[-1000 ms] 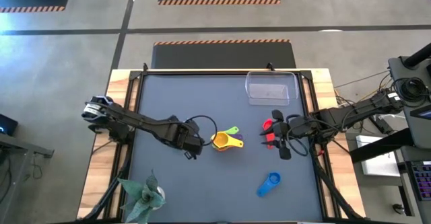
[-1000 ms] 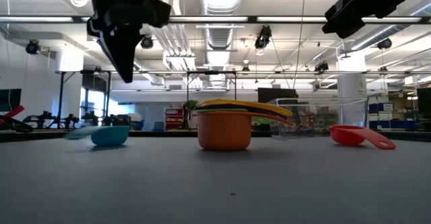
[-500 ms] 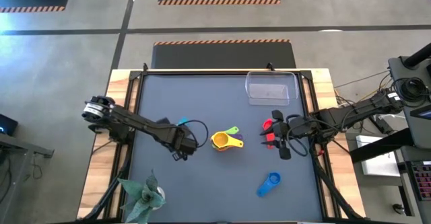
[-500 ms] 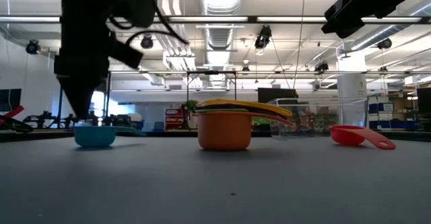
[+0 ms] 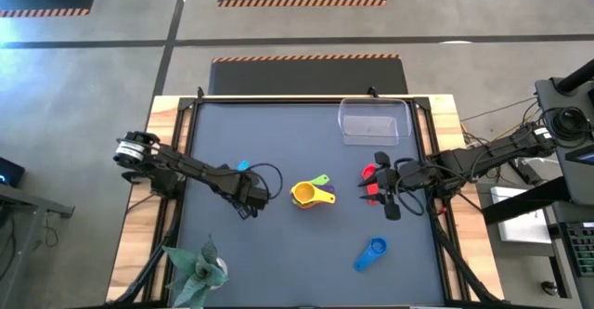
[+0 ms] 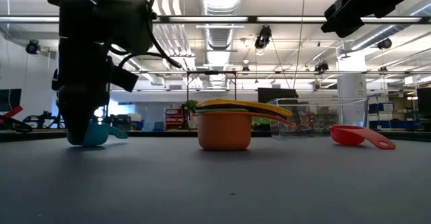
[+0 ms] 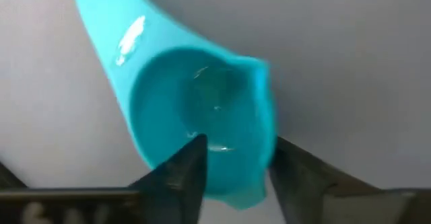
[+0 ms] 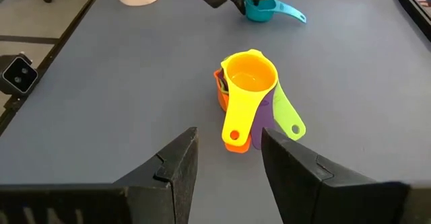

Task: Nest measuring cups in basket
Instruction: Stack the sky blue measuring cup on top of the yellow measuring cup

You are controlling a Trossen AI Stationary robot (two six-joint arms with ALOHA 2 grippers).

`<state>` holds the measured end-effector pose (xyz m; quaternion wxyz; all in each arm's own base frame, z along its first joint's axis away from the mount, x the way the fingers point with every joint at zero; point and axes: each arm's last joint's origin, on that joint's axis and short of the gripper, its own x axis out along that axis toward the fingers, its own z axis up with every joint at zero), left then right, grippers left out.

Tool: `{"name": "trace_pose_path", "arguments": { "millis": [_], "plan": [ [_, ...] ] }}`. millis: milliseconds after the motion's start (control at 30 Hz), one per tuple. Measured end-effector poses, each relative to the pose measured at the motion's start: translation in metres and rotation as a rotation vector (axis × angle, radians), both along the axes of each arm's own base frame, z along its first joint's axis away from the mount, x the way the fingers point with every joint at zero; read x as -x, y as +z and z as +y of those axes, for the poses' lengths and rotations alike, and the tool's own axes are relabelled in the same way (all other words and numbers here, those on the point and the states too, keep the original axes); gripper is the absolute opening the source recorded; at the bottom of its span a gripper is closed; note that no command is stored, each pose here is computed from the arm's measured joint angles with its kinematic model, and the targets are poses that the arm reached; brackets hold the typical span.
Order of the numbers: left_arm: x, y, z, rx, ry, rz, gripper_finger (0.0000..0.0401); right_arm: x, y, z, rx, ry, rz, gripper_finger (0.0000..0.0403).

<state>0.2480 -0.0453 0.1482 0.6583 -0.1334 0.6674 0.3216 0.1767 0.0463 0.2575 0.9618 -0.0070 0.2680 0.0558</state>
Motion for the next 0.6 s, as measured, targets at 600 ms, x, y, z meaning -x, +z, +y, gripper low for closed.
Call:
{"name": "trace_pose_path", "arguments": {
  "millis": [600],
  "plan": [
    [-0.045,0.065,-0.021,-0.131,-0.356,-0.181,0.001,0.0,0.0,0.0,0.004,0.002,0.0,0.015]
  ]
}}
